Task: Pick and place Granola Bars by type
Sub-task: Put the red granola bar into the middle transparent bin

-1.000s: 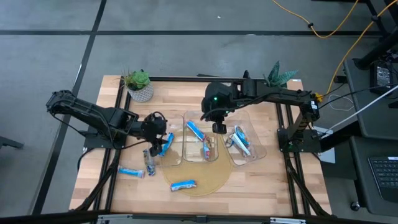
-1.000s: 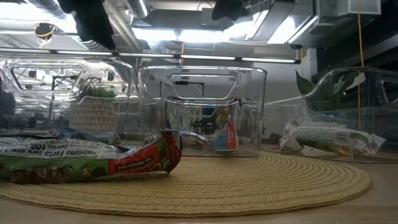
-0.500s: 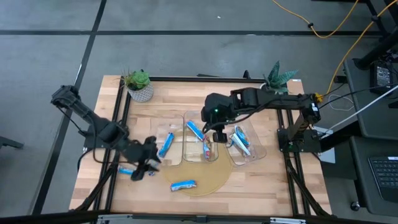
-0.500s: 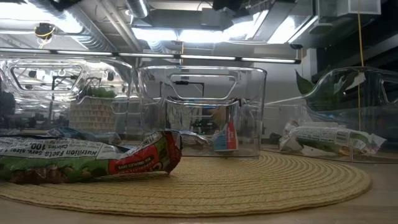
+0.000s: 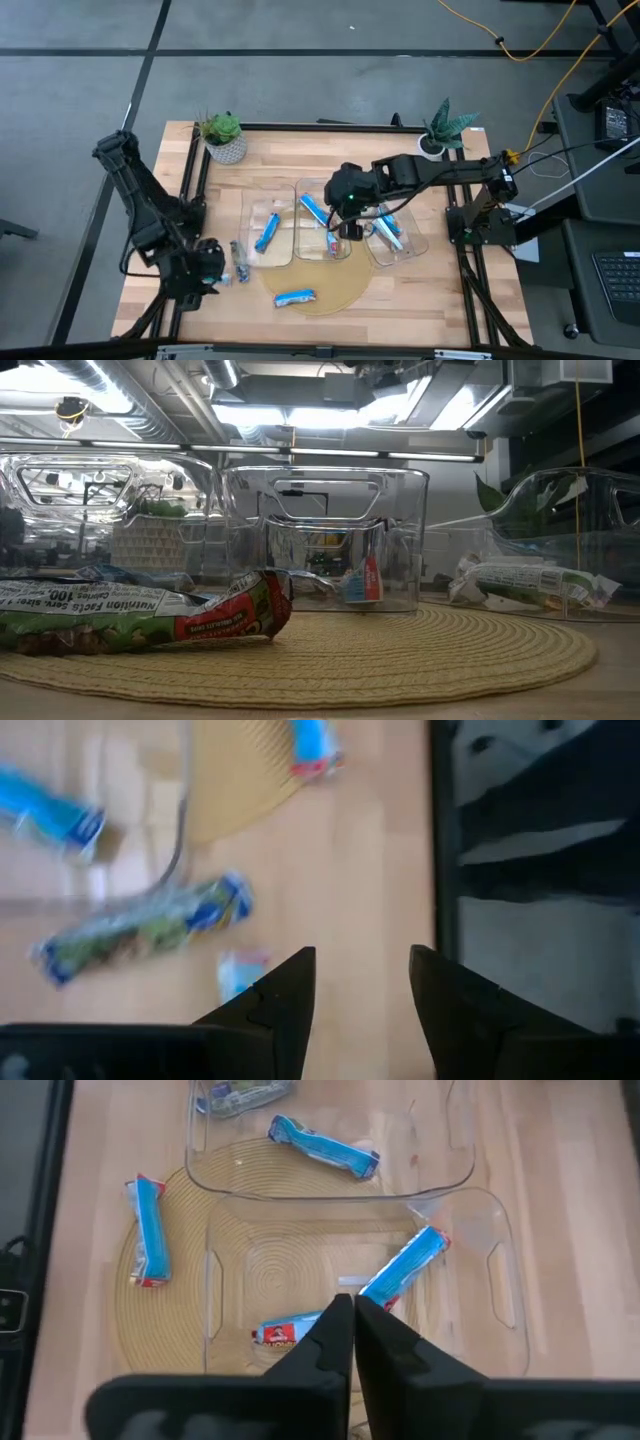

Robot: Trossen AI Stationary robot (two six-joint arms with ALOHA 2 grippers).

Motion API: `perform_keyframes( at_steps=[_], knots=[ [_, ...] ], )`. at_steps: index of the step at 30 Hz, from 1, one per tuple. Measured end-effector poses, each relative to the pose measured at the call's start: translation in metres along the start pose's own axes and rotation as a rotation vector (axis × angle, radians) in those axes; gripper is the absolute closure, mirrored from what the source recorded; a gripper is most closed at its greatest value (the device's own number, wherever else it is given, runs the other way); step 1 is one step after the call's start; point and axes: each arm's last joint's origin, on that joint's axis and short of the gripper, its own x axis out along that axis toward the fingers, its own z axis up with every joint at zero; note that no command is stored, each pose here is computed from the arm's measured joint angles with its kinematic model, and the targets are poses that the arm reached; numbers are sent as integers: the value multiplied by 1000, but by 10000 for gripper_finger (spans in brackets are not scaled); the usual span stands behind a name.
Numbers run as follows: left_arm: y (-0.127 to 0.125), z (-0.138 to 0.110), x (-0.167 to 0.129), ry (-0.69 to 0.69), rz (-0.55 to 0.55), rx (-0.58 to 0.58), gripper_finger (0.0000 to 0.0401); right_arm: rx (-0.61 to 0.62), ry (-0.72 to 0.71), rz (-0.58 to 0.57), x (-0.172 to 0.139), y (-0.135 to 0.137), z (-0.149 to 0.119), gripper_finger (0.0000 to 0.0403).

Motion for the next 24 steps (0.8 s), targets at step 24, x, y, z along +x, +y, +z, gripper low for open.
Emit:
perform_keyframes(
  at_steps=[24],
  knots=[
    [40,-74,88,115,147,-338,122,30,-6,-28,-1,7,-1,387]
  ],
)
